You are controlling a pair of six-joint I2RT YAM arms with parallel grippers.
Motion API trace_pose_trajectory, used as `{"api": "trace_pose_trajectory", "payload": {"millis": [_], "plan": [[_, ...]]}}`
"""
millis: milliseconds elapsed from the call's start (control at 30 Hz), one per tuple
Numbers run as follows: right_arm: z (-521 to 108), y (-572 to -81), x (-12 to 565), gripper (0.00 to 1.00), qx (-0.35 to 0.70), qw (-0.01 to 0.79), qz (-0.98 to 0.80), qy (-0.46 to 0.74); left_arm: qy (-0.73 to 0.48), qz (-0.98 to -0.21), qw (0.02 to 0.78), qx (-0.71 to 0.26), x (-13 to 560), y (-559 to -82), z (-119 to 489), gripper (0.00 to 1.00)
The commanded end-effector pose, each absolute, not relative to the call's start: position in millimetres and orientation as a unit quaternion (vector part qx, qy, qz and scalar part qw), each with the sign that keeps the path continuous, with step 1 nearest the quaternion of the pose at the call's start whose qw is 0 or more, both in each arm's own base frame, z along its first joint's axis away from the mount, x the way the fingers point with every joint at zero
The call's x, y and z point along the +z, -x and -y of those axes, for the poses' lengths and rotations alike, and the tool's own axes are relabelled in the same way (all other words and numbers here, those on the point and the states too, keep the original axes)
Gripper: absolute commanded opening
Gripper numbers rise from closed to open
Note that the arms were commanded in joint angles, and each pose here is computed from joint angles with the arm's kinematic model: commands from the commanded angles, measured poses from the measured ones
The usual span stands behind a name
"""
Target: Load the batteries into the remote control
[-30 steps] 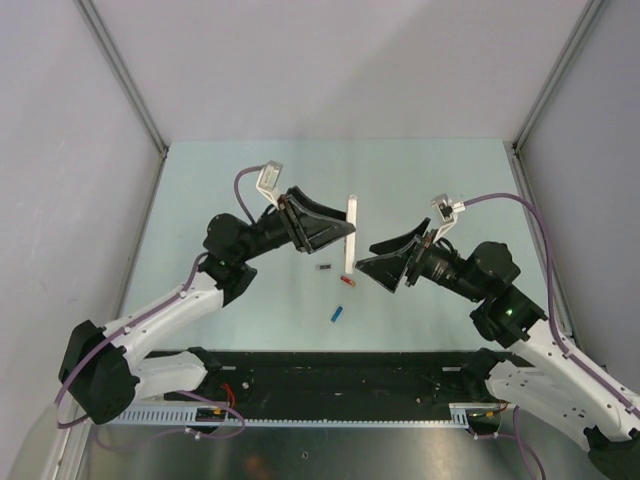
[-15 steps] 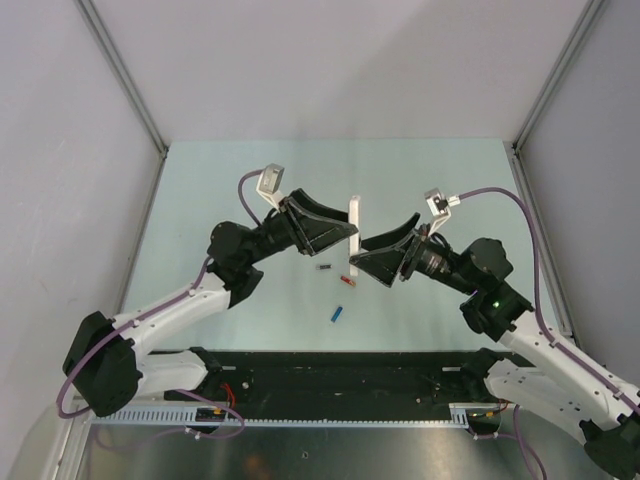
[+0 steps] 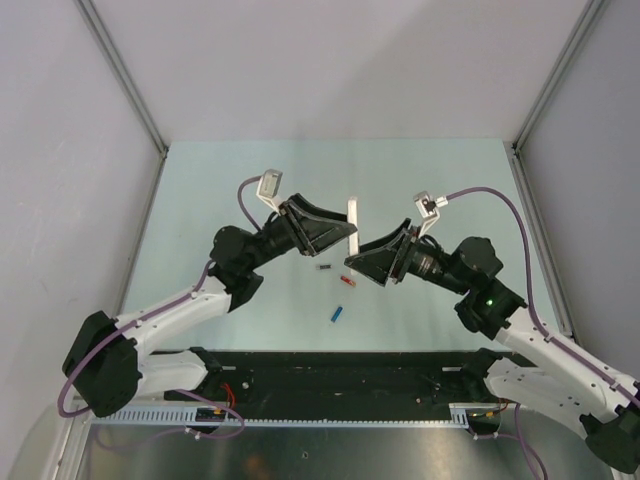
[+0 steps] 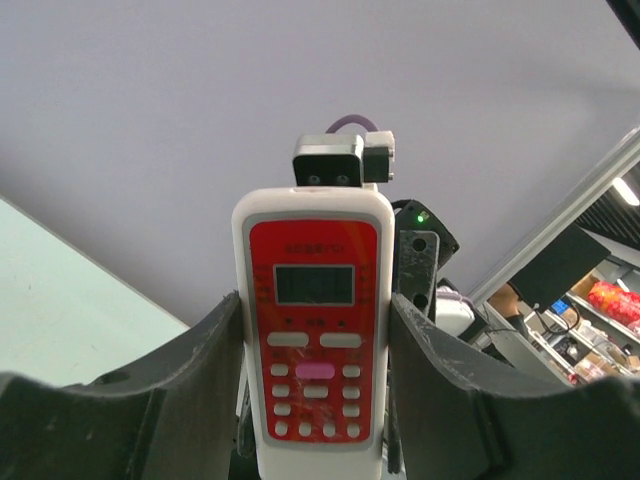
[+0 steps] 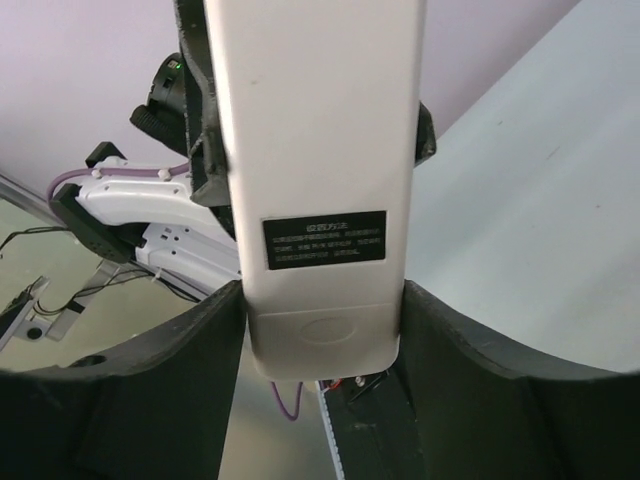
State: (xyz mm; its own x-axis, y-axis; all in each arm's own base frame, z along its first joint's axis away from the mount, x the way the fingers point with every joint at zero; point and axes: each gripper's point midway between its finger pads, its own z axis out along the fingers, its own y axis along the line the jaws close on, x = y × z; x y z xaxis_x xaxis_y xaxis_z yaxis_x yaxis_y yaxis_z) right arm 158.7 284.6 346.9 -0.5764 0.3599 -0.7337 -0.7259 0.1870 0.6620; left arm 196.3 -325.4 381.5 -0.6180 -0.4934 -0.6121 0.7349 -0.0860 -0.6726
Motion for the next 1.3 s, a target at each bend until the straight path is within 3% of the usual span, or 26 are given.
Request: {"api": "trace_pose_trajectory", "payload": {"millis": [0,67,100,167,200,233,300,400,567,767,1033,1267], "plan": [[-288.0,-156.9,347.4,0.63,0.624,0.434,-0.632,0.149,-0.114,-0.493,0.446,-0.738,403.6,-188.5,315.9,0.01],[-288.6,-157.0,345.9,0.56,0.623,0.434,-0.634,0.150,-0.114,-0.493,0.447,-0.738,404.2,-188.4,315.6,0.03],[-288.6,-156.2,345.8,0.54,0.622,0.434,-0.633,0.152,-0.112,-0.494,0.446,-0.738,403.0,-188.7,315.6,0.10],[-287.5,-154.9,348.4,0.46,0.621,0.437,-0.632,0.154,-0.112,-0.494,0.447,-0.737,402.7,-188.5,315.0,0.29],[-286.4,-154.4,350.5,0.43,0.617,0.442,-0.632,0.154,-0.113,-0.493,0.448,-0.737,403.7,-187.9,314.5,0.55],[-286.2,-152.6,350.1,0.40,0.606,0.443,-0.641,0.161,-0.113,-0.493,0.449,-0.737,403.1,-187.8,313.2,0.70],[-283.5,-155.0,350.6,0.36,0.585,0.458,-0.651,0.156,-0.110,-0.496,0.450,-0.735,399.5,-188.7,310.8,0.91],[-276.8,-154.8,339.1,0.33,0.537,0.459,-0.689,0.159,-0.108,-0.502,0.449,-0.731,393.4,-192.4,304.8,1.00],[-262.7,-165.1,325.8,0.31,0.443,0.485,-0.736,0.165,-0.106,-0.516,0.470,-0.709,377.6,-199.0,286.8,1.00],[-251.3,-181.3,301.3,0.30,0.304,0.502,-0.795,0.155,-0.092,-0.627,0.485,-0.602,350.0,-214.4,296.8,1.00],[-266.9,-177.1,289.2,0.29,0.264,0.503,-0.806,0.169,-0.074,-0.679,0.478,-0.553,328.0,-215.9,310.7,0.99],[-275.2,-175.0,292.8,0.28,0.274,0.507,-0.802,0.157,-0.048,-0.726,0.459,-0.509,293.3,-222.4,317.6,0.85]]}}
